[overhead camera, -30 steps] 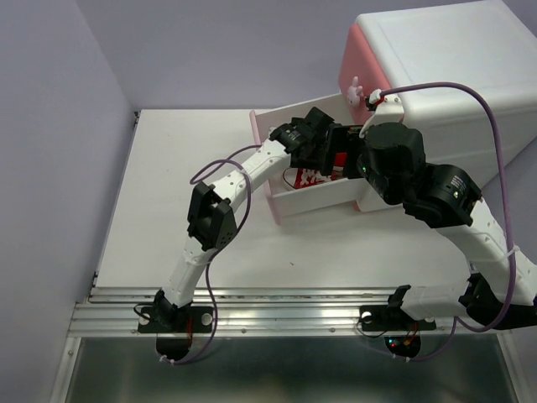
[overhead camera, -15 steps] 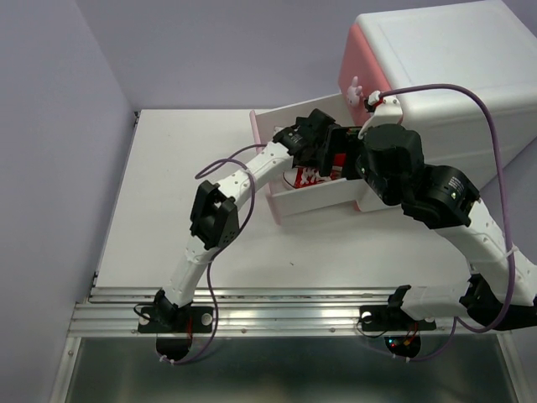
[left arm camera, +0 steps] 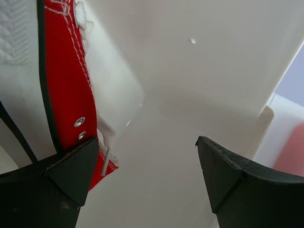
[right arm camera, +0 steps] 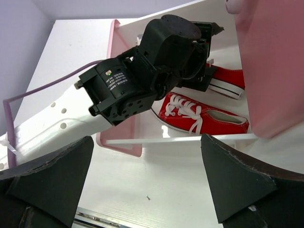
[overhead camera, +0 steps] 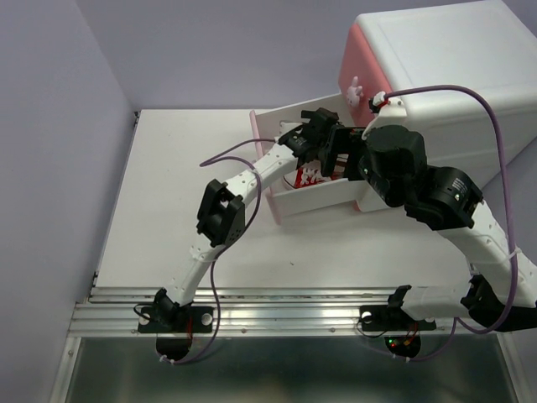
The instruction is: Place and organize the shoes in the shoe cabinet
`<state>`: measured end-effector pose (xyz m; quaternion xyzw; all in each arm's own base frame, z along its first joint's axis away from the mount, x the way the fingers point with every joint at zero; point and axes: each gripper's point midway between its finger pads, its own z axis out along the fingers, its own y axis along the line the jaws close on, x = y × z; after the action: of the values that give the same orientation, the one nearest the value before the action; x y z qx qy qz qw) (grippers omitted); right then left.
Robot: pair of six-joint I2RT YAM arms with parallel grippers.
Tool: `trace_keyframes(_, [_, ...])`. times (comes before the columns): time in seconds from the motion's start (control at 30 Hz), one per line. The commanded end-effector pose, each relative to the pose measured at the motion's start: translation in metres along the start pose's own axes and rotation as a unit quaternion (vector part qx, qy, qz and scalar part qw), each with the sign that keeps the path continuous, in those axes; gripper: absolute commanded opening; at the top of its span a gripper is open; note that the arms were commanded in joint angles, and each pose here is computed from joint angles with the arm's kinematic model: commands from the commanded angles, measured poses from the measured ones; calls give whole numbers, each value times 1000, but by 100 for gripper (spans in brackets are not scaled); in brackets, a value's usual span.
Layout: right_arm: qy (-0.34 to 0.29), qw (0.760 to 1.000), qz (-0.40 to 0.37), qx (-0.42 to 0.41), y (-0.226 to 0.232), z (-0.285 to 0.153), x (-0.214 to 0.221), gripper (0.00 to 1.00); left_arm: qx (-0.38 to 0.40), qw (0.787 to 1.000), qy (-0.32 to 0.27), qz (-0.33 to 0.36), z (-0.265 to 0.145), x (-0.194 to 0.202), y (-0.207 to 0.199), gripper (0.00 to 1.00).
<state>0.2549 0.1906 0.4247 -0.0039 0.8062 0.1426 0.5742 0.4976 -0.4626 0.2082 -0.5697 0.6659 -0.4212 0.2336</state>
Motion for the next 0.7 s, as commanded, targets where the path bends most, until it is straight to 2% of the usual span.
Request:
trace_keyframes(0.0, [-17,1000,21,1,-4,-8,-11,100,-38,987,-33,-154,4,-28,14,96])
trace_keyframes(0.13, [-26,999,21,-7,-1,-7,-14,100,-38,989,-44,-134,-33,-49,11,97])
trace_keyframes(0.23, [-33,999,22,-20,4,-5,-15,100,15,993,-31,-117,-64,-54,-27,98])
trace_keyframes(0.3, [-41,998,26,-32,10,-6,-21,100,59,993,-15,-96,-90,-53,-72,99])
trace_keyframes(0.43, [-49,998,10,-42,15,-5,-30,100,112,993,-4,44,-129,-56,-128,99])
trace_keyframes(0.63, [-108,989,-18,-95,39,-10,-68,100,134,981,25,141,-180,-97,-154,99])
trace_keyframes(0.67, [-123,985,-29,-115,46,-16,-82,100,162,971,30,171,-199,-100,-167,99])
